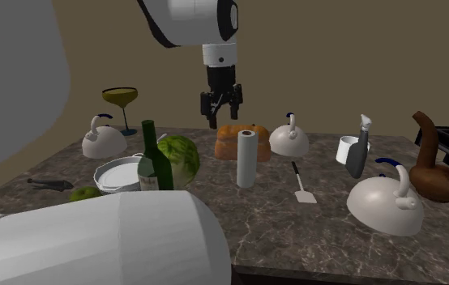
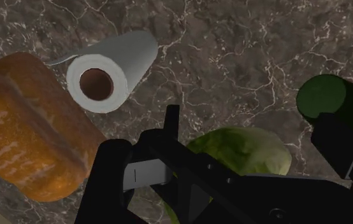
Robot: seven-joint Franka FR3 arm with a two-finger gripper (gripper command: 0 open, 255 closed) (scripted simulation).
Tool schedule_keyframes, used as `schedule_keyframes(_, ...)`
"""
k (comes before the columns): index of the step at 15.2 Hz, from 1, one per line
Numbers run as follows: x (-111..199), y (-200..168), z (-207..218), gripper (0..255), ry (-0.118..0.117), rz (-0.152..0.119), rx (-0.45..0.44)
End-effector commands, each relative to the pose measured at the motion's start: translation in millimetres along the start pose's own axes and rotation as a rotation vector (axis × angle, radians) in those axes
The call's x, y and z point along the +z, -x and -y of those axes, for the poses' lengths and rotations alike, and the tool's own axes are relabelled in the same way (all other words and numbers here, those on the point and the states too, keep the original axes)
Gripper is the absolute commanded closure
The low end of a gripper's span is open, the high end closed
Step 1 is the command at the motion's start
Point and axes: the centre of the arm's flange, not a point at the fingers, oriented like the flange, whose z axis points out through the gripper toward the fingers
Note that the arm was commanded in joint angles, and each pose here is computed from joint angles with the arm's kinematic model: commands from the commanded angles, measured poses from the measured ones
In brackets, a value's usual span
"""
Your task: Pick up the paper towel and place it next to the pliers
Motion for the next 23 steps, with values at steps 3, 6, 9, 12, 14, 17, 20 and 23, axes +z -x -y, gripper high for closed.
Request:
schedule_keyframes(3, 20.6, -9.6, -48.4, 0, 0.0, -0.017, -0.031)
schedule_keyframes(6, 36.5, -16.8, -83.7, 0, -0.001, -0.028, -0.052)
schedule_keyframes(9, 52.4, -24.8, -118.9, 0, -0.002, -0.04, -0.073)
schedule_keyframes(12, 64.3, -26.0, -121.9, 0, -0.002, -0.041, -0.075)
schedule_keyframes(14, 74.9, -26.5, -121.9, 0, -0.002, -0.041, -0.075)
schedule_keyframes(17, 93.7, -27.2, -121.8, 0, -0.002, -0.041, -0.075)
schedule_keyframes(20, 93.7, -27.2, -121.8, 0, -0.002, -0.041, -0.075)
schedule_keyframes(23, 93.7, -27.2, -121.8, 0, -0.002, -0.041, -0.075)
